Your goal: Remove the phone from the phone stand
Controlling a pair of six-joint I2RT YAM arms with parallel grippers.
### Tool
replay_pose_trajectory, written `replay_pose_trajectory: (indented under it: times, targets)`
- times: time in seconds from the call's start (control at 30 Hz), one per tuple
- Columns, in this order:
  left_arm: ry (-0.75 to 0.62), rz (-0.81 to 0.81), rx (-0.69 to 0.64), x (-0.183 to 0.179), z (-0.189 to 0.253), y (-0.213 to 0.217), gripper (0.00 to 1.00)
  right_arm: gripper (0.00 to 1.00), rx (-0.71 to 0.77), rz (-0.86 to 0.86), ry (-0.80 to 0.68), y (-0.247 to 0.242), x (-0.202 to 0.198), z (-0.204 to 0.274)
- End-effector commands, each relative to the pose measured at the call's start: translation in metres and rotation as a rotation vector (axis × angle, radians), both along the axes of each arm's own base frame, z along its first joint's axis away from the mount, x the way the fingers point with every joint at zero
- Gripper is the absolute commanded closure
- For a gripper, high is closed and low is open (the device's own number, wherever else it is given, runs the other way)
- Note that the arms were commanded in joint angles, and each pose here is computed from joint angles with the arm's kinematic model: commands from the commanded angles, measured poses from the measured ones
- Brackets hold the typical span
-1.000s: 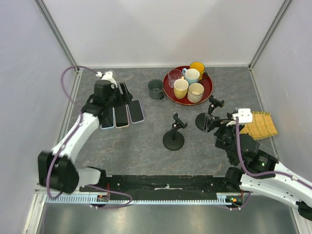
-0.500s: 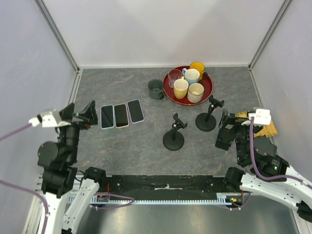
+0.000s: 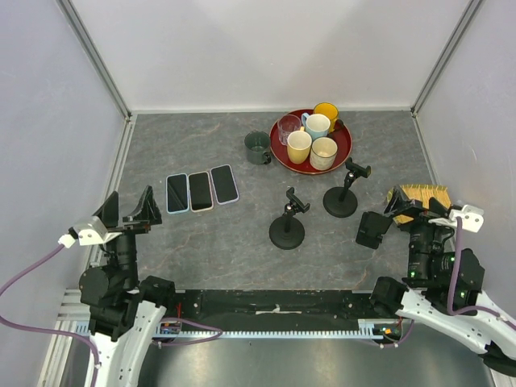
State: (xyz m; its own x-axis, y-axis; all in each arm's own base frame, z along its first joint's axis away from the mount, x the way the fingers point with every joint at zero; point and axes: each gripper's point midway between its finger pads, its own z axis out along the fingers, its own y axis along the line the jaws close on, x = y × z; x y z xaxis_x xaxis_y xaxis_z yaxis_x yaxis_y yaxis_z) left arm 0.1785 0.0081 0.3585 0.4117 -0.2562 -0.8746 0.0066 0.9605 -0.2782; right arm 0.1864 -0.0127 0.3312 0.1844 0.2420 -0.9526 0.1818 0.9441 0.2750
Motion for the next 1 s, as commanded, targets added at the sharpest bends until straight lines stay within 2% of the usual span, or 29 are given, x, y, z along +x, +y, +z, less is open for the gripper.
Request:
replay_pose_trajectory:
  times: [0.0, 0.4, 0.97]
  targets:
    - [-0.125, 0.018, -0.011, -0.02, 0.018, 0.007, 0.0, 0.02, 0.04, -0.016, -0.025, -0.002, 0.0, -0.002]
    - [-0.111, 0.015, 0.054, -0.014, 0.012, 0.002, 0.0, 0.02, -0.064, -0.017, 0.016, 0.015, 0.01, -0.006]
    - [-0.062, 0.07, -0.006, -0.003, 0.002, 0.013, 0.0, 0.02, -0.145, -0.012, 0.041, 0.026, 0.016, -0.009]
